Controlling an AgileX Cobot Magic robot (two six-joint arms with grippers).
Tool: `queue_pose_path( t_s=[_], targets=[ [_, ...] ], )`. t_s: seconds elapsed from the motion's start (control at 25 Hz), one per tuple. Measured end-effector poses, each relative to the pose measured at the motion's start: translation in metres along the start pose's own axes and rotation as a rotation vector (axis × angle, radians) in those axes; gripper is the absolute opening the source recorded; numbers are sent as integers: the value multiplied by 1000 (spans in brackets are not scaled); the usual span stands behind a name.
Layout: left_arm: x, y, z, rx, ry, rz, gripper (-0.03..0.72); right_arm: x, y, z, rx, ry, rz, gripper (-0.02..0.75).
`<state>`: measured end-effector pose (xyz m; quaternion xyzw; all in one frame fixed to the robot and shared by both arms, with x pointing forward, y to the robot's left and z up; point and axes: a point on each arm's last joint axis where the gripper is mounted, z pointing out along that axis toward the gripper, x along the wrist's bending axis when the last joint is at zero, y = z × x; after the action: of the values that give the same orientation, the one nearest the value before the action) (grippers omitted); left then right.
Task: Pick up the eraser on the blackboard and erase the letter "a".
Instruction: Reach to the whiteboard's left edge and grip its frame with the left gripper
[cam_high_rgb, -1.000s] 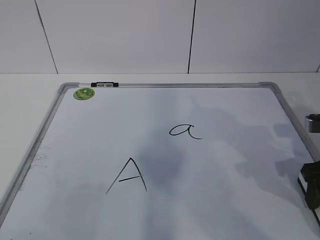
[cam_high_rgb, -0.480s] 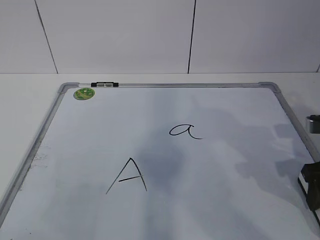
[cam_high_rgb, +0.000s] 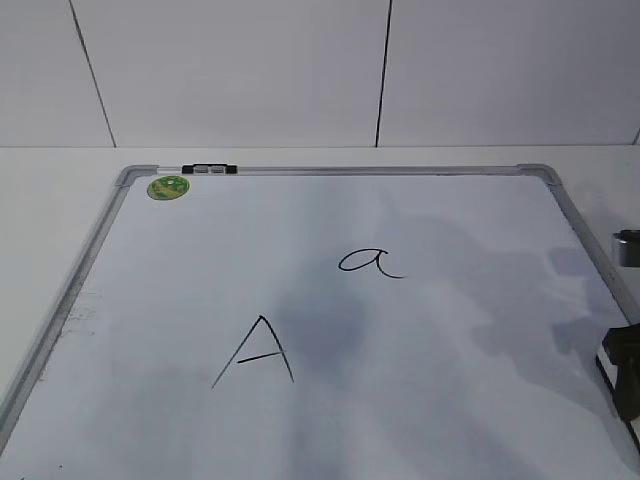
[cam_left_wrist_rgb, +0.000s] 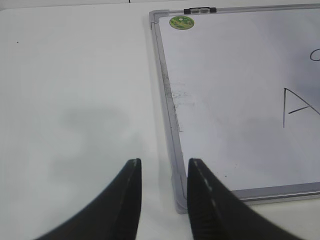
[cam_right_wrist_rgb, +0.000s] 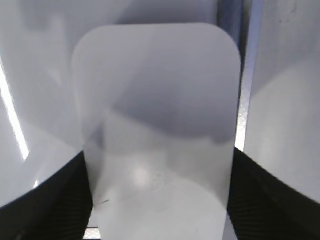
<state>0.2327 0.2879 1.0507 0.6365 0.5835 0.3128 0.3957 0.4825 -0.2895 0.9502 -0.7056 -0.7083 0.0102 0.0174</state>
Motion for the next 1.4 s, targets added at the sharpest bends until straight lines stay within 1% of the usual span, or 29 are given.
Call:
queue_pose_path(
  t_s=[0.48,0.72,1.4],
  targets=[
    [0,0,0,0,0,0,235,0,0,0,-2,0,0,599],
    [0,0,0,0,0,0,235,0,1,0,-6,-3,-2,568],
    [0,0,0,0,0,0,235,0,2,0,-20,-2,-2,567]
  ],
)
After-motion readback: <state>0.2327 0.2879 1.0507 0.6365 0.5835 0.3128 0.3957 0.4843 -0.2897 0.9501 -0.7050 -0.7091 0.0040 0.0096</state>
